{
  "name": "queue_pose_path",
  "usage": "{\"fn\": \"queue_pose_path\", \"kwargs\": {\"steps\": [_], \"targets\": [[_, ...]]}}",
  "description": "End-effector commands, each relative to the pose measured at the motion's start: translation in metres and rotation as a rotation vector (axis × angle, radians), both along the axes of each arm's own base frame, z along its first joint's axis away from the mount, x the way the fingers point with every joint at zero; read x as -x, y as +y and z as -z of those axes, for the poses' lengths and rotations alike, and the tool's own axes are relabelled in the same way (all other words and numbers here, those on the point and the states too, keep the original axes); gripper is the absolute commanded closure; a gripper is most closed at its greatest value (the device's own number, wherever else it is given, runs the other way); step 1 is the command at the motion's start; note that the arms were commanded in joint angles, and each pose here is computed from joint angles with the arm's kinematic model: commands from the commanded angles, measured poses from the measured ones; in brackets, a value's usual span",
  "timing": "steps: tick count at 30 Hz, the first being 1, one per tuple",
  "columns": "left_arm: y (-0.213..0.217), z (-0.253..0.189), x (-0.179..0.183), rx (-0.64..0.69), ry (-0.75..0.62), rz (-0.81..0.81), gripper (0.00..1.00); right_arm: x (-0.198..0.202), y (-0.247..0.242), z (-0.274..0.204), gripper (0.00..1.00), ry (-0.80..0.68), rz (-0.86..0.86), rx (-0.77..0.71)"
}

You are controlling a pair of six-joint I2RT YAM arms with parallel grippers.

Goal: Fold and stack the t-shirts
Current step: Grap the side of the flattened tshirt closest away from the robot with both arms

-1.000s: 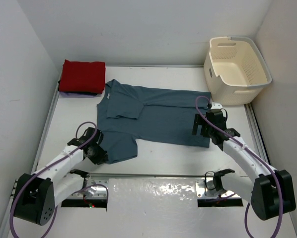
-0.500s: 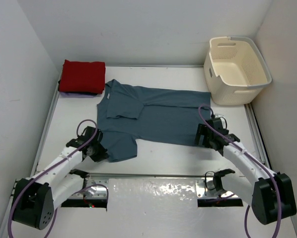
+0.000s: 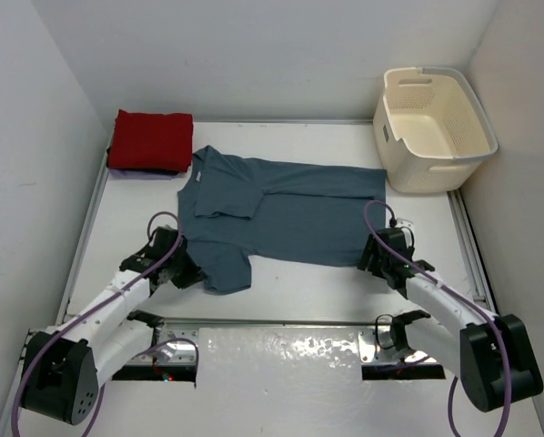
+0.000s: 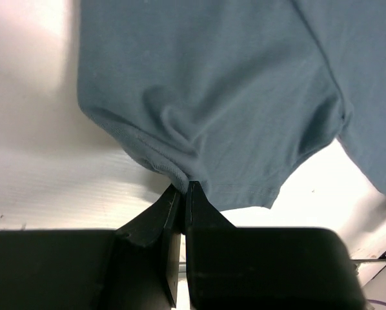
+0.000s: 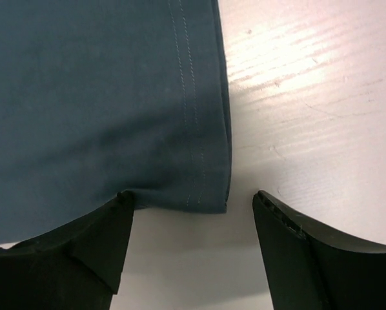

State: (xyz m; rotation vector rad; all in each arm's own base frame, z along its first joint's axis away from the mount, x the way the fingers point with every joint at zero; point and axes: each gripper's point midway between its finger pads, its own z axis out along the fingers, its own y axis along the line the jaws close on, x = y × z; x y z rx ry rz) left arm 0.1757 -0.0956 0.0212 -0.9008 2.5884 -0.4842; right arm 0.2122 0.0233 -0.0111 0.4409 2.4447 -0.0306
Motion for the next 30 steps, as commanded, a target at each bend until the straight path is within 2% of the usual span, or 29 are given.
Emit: {"fn": "queue_pose_path", "kwargs": {"steps": [1,7,8,11,13,14,17,20,22,30], "targets": [[-0.009,-0.028,-0.024,0.026,-0.123,0.045,1.0,-0.012,0.009,-0.002,0.27,-0.065,0.01,-0.062],[-0.005,-0.031,-0.026,0.0,-0.132,0.046,1.0,-0.013,0.011,-0.001,0.28,-0.082,-0.008,-0.069],[-0.005,-0.031,-0.027,-0.003,-0.133,0.049,1.0,-0.014,0.01,-0.001,0.36,-0.095,0.001,-0.068],[-0.006,-0.032,-0.028,0.004,-0.137,0.053,1.0,-0.016,0.014,-0.002,0.5,-0.111,-0.002,-0.089],[-0.007,-0.033,-0.029,0.006,-0.138,0.055,1.0,-0.016,0.014,-0.002,0.56,-0.108,-0.001,-0.088],[-0.008,-0.034,-0.03,0.008,-0.141,0.056,1.0,-0.016,0.012,-0.002,0.63,-0.101,0.005,-0.079],[-0.01,-0.039,-0.033,0.013,-0.148,0.065,1.0,-0.015,0.012,-0.006,0.74,-0.089,0.006,-0.076],[-0.013,-0.048,-0.039,0.026,-0.177,0.069,1.0,-0.013,0.007,-0.009,0.81,-0.084,0.019,-0.057],[-0.016,-0.055,-0.044,0.044,-0.201,0.075,1.0,-0.014,0.003,-0.014,1.0,-0.094,0.034,-0.041],[-0.033,-0.096,-0.087,0.107,-0.344,0.083,1.0,-0.034,0.002,-0.041,1.0,-0.126,0.008,0.004]]}}
